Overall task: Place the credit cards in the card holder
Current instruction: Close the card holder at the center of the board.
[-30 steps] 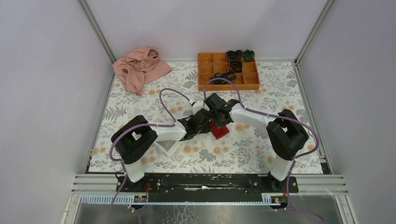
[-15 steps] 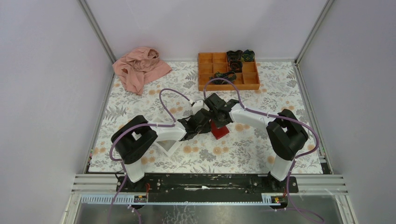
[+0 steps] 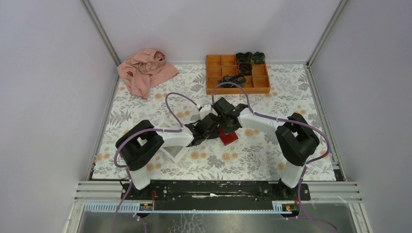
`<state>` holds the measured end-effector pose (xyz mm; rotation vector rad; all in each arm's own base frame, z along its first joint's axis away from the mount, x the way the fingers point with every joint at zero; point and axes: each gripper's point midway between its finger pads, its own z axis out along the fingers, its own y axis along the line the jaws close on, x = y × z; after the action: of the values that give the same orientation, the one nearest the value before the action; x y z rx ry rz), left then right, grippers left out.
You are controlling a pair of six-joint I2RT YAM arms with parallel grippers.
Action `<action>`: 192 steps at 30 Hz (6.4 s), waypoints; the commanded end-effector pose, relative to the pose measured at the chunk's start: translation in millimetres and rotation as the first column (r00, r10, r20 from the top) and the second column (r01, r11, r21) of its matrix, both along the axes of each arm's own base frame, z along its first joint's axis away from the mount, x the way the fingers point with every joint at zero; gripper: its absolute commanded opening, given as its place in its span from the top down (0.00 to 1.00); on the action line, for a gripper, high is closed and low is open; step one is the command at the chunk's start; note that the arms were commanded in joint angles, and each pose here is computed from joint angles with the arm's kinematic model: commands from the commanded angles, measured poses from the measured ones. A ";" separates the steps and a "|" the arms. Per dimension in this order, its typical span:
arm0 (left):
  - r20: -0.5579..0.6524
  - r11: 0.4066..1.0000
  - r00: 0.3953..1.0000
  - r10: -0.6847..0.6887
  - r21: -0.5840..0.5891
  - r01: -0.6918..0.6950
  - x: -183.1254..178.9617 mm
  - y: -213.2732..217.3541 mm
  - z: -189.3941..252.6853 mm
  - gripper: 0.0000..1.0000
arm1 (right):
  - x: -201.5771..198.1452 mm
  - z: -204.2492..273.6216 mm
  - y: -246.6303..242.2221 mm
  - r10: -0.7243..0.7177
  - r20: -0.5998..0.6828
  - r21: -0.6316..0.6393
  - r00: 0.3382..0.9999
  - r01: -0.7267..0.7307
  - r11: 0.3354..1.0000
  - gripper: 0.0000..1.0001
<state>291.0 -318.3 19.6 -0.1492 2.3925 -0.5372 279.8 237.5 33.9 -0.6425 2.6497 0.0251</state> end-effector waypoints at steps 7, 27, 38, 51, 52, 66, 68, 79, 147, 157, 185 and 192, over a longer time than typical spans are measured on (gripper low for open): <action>0.013 0.999 1.000 -0.013 -0.030 0.014 -0.8 -4.0 3.8 0.72 | -24.9 -18.2 9.5 0.047 -0.089 0.022 0.995 -0.046 0.999 0.91; 0.019 0.999 1.000 0.022 -0.029 -0.022 -5.4 8.8 5.8 0.72 | -24.3 -21.8 4.6 -0.004 -0.093 0.059 0.996 0.010 0.998 0.92; 0.090 0.996 0.996 0.010 -0.084 -0.002 1.1 2.8 34.1 0.68 | -28.8 -23.2 10.8 -0.021 -0.181 0.209 0.983 0.060 0.976 0.92; 0.110 0.996 0.994 -0.020 -0.088 0.030 3.9 -4.1 43.2 0.67 | -25.5 -23.4 18.2 -0.031 -0.285 0.374 0.958 0.141 0.917 0.92; 0.110 0.996 0.994 -0.023 -0.086 0.033 4.2 -4.8 43.2 0.67 | -25.6 -24.0 18.4 -0.031 -0.292 0.381 0.956 0.146 0.913 0.92; 0.105 0.997 0.993 -0.062 -0.044 0.067 7.0 -9.4 41.6 0.67 | -25.5 -38.6 16.6 -0.055 -0.370 0.440 0.927 0.228 0.868 0.91; 0.108 0.997 0.992 -0.069 -0.037 0.073 7.5 -10.2 43.1 0.67 | -25.0 -40.1 17.5 -0.057 -0.382 0.453 0.923 0.241 0.858 0.91; 0.119 0.995 0.988 -0.095 -0.009 0.097 12.0 -13.8 51.6 0.67 | -21.4 -49.9 19.2 -0.066 -0.459 0.506 0.886 0.322 0.800 0.91; 0.106 0.983 0.978 -0.182 0.031 0.180 -7.0 -37.8 54.5 1.00 | -24.1 -72.9 6.6 -0.073 -0.578 0.545 0.813 0.451 0.707 0.91; 0.198 0.999 0.979 -0.050 -0.005 0.052 -1.7 -9.4 89.6 0.93 | -14.2 -41.4 18.5 0.002 -0.524 0.630 0.852 0.386 0.674 0.62; 0.251 0.993 0.961 0.120 -0.018 -0.119 -1.4 32.8 101.9 0.94 | 3.4 45.1 35.3 0.067 -0.380 0.773 0.923 0.277 0.571 0.60; 0.225 0.994 0.969 0.104 0.002 -0.107 -6.0 34.2 87.7 0.94 | 5.7 44.9 27.1 0.020 -0.350 0.749 0.937 0.267 0.606 0.60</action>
<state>284.7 -289.0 112.1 -0.1811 2.1573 -0.4849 279.3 266.9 63.2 -0.0988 2.6145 1.3687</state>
